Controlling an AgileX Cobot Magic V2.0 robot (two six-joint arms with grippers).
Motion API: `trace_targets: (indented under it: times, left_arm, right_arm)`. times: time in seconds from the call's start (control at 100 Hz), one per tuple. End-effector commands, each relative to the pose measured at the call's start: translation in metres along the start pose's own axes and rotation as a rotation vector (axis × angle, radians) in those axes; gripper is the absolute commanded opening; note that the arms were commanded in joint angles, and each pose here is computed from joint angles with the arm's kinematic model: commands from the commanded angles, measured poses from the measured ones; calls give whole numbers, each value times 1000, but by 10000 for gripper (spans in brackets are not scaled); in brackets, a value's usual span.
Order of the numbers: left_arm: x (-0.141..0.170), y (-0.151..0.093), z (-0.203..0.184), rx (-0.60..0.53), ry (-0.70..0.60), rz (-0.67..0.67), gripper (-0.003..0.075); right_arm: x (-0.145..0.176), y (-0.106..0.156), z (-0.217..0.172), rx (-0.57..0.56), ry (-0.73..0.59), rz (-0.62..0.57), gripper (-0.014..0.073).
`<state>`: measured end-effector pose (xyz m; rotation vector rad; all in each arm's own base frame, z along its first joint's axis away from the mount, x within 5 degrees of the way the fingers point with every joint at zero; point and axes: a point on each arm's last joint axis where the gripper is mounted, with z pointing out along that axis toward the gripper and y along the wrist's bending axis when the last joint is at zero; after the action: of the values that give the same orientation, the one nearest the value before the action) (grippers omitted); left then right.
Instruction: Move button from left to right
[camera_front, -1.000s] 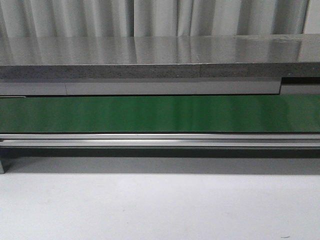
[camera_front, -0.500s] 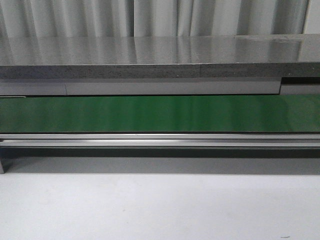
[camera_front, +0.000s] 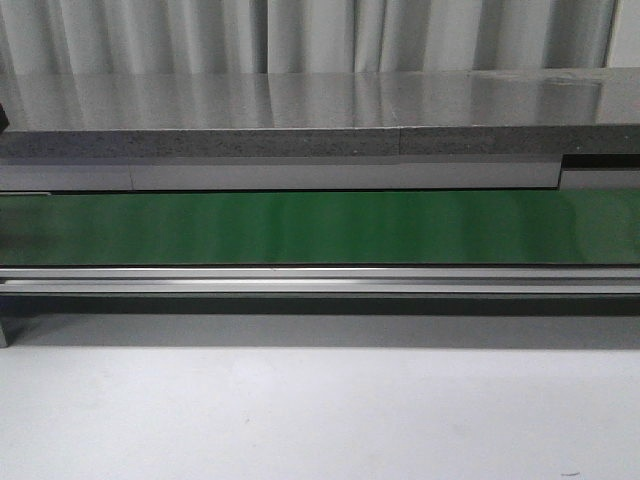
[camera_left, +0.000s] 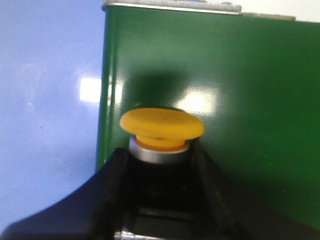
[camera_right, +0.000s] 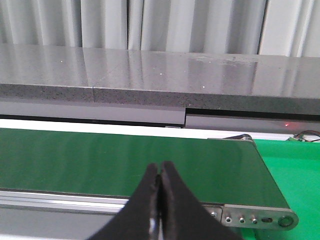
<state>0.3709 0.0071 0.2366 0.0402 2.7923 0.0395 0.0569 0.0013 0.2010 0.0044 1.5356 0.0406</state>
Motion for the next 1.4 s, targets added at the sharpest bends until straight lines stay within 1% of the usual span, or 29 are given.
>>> trace_targets:
  times: [0.0, 0.04, 0.16, 0.23, 0.28, 0.46, 0.6, 0.74, 0.88, 0.99, 1.09, 1.23, 1.39]
  left_arm:
    - [-9, -2, -23, 8, -92, 2, 117]
    - [-9, -2, -23, 8, -92, 2, 176]
    - [-10, -2, -23, 8, -93, 2, 438]
    - [-10, -2, -23, 8, -93, 2, 537]
    - [-10, -2, -23, 8, -93, 2, 567]
    - [-9, -2, -34, 7, -119, 2, 571]
    - [-9, -2, -58, 4, -188, 1, 571]
    - [-5, -5, -94, 7, -304, 8, 571]
    - [9, -19, -132, 27, -453, 48, 571]
    - [31, -32, -155, 53, -576, 83, 571]
    - [53, -37, -168, 78, -683, 89, 571]
    - [90, -34, -178, 81, -808, 85, 569]
    - [136, -30, -179, 83, -956, 77, 569]
  right_arm:
    - [-8, 1, -2, -7, -102, 3, -67]
    - [-8, 1, -2, -7, -102, 3, -67]
    - [-8, 1, -2, -7, -102, 3, -67]
    - [-8, 1, -2, -7, -102, 3, -67]
    - [-8, 1, -2, -7, -102, 3, -67]
    - [-8, 1, -2, -7, -102, 3, -67]
    - [-8, 1, -2, -7, -102, 3, -67]
    - [-8, 1, -2, -7, -102, 3, -67]
    - [-8, 1, -2, -7, -102, 3, -67]
    - [-8, 1, -2, -7, -102, 3, -67]
    - [-8, 1, -2, -7, -102, 3, -67]
    - [-8, 1, -2, -7, -102, 3, -67]
    - [-8, 1, -2, -7, -102, 3, -67]
